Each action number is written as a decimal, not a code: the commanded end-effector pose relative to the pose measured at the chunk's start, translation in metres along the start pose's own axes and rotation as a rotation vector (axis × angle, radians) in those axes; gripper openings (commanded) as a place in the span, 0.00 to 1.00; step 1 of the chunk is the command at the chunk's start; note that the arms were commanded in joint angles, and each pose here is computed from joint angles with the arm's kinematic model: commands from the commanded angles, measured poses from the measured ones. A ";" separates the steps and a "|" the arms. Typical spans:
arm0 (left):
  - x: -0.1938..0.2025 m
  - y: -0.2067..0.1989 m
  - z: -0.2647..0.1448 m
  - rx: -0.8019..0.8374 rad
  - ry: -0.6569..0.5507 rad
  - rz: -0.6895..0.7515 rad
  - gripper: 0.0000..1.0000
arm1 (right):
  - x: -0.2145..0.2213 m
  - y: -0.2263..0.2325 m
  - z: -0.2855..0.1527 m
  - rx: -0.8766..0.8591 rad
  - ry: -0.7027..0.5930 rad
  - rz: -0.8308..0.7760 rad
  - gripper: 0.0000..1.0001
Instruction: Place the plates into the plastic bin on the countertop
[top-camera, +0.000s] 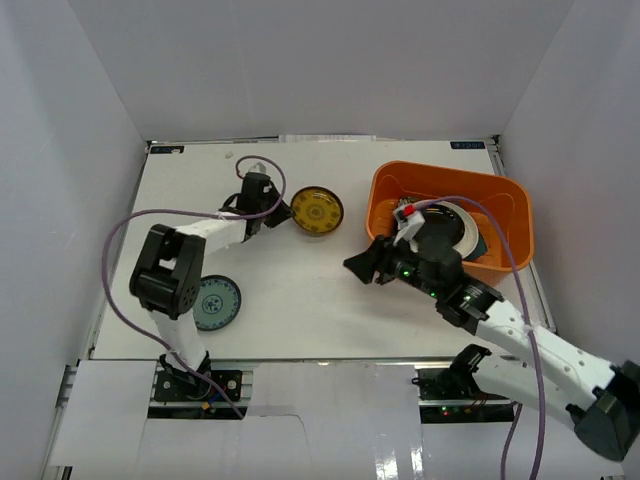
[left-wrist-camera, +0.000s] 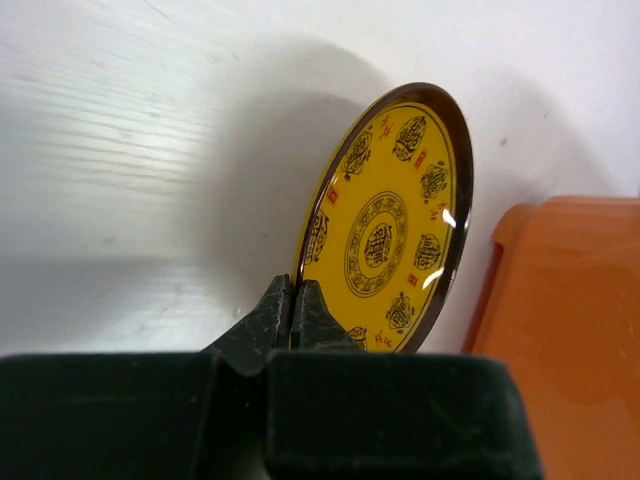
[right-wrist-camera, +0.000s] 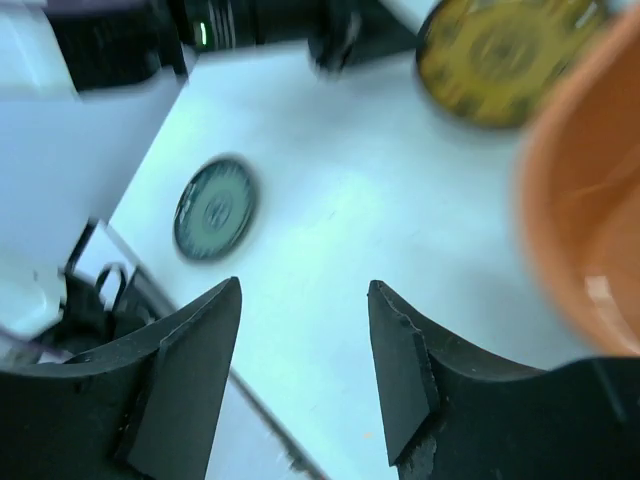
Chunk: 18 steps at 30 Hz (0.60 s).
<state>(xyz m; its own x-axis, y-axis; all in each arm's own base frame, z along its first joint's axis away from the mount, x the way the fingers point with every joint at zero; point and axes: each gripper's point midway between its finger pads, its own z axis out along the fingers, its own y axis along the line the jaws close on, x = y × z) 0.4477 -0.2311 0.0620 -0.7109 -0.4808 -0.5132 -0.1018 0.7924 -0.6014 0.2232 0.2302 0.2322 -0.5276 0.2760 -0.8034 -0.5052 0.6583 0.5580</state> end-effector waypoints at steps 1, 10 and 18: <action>-0.079 -0.042 -0.088 0.125 -0.238 -0.002 0.00 | 0.036 0.030 0.030 -0.025 0.055 -0.010 0.59; -0.150 -0.068 -0.248 0.196 -0.568 -0.027 0.00 | 0.154 0.117 0.105 -0.198 0.275 0.024 0.68; -0.138 -0.096 -0.329 0.340 -0.620 0.066 0.00 | 0.234 0.146 0.203 -0.220 0.473 0.127 0.72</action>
<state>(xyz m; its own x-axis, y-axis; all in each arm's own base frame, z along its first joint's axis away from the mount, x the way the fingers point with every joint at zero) 0.3430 -0.1126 0.3932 -0.1218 -0.6735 -0.7291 0.1927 0.7045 -0.6830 0.1621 0.4911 0.0658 -0.7971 -0.0802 -0.5985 -0.5348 0.5540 0.6380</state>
